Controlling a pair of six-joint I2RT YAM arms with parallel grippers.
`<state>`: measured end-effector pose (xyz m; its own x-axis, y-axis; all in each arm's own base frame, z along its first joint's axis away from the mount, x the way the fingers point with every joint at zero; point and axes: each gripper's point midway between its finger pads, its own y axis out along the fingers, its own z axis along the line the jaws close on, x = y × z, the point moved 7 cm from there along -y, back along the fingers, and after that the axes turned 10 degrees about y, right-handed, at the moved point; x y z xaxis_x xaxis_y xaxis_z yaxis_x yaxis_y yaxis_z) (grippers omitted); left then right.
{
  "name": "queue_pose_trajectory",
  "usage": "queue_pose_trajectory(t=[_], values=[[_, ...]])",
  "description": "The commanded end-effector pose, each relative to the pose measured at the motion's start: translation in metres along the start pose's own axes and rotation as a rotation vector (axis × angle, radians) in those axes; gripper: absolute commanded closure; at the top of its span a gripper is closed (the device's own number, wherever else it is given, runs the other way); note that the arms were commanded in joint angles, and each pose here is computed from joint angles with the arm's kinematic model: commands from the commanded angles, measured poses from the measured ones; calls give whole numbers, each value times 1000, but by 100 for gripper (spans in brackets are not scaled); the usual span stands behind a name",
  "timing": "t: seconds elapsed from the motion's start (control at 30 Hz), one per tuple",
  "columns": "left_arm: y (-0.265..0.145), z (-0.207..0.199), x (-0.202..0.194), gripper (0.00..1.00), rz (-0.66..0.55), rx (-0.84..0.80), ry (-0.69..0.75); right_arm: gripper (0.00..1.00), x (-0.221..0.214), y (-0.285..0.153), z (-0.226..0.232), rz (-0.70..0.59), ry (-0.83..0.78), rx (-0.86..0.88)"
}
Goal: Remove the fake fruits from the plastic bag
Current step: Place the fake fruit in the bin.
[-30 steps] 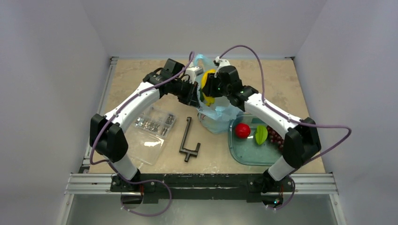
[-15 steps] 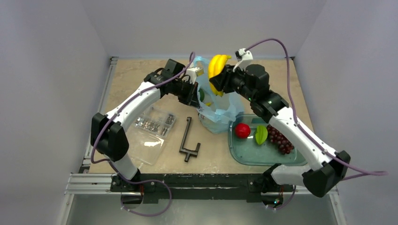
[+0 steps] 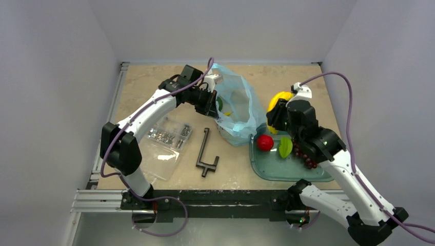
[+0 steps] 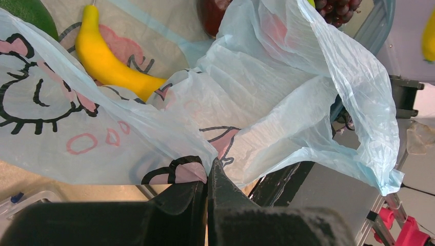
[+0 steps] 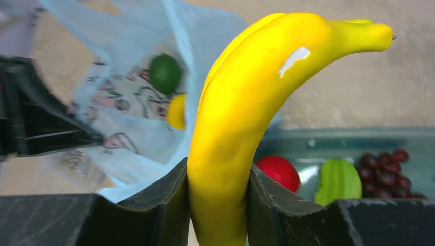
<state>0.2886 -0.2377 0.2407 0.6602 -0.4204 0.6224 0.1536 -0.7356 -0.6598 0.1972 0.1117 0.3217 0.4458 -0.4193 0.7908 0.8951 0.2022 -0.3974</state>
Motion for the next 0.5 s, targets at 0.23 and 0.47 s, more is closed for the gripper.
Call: queue_pose_trajectory(t=[0.23,0.47], values=[[-7,-5,11,100,-36,-7,27,97,-103,15,-72,338,69,-428],[-8,-6,12,100,-40,-8,30,98,-131,18,-86,395,191,-547]])
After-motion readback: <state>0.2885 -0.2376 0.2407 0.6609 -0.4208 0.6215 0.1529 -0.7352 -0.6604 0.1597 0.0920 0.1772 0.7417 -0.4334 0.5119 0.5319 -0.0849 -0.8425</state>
